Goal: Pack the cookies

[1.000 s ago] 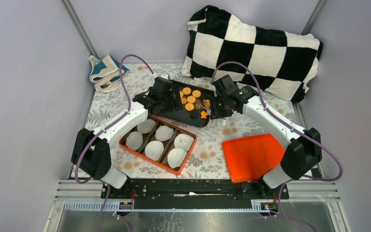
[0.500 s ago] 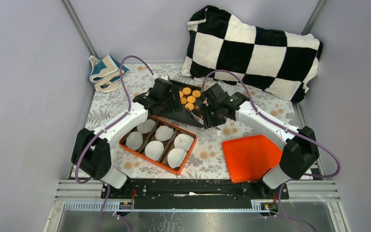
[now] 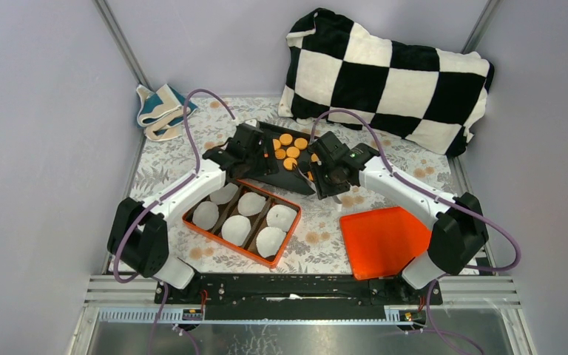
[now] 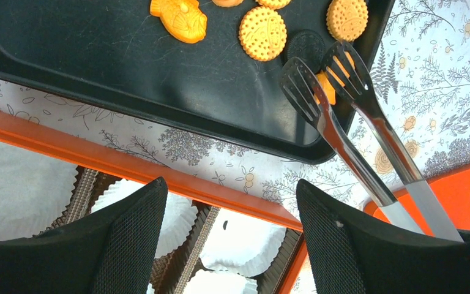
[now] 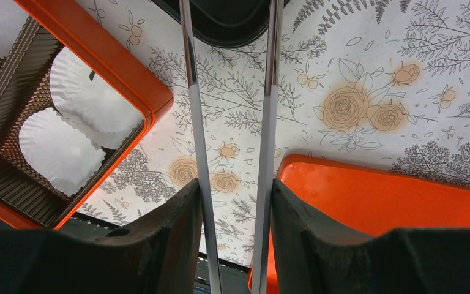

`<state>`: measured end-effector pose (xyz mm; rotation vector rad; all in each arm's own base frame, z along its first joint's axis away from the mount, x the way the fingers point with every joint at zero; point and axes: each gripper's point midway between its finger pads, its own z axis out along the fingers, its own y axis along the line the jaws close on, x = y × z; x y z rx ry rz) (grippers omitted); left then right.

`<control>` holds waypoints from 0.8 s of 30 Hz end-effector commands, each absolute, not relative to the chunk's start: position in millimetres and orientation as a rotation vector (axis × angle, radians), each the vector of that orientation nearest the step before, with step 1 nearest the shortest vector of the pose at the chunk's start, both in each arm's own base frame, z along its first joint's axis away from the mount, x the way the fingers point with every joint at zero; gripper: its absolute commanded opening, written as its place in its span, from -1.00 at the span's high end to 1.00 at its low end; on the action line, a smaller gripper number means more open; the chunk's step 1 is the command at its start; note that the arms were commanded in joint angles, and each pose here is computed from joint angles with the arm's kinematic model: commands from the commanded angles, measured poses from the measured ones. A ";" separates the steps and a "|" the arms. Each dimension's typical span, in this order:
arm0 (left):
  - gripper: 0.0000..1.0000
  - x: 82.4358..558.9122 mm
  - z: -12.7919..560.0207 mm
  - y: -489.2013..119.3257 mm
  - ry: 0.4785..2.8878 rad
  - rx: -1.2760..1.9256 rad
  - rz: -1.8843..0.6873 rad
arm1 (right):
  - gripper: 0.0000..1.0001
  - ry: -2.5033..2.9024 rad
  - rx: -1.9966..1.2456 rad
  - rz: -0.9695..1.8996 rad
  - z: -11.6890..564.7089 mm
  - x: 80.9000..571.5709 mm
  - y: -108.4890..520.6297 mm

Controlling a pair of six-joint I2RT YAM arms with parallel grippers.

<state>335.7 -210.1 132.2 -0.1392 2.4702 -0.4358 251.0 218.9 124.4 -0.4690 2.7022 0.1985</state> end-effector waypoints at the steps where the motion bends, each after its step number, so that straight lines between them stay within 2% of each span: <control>1: -0.64 332.2 139.2 -212.4 2.444 -0.144 -0.481 | 0.05 2.701 -0.483 0.155 126.0 253.3 218.3; 12: -0.64 325.7 132.0 -214.0 2.454 -0.145 -0.512 | 0.04 2.676 -0.502 0.019 127.8 279.9 218.3; 24: -0.64 315.6 122.7 -211.2 2.474 -0.169 -0.526 | 0.05 2.773 -0.543 -0.028 106.4 265.3 213.9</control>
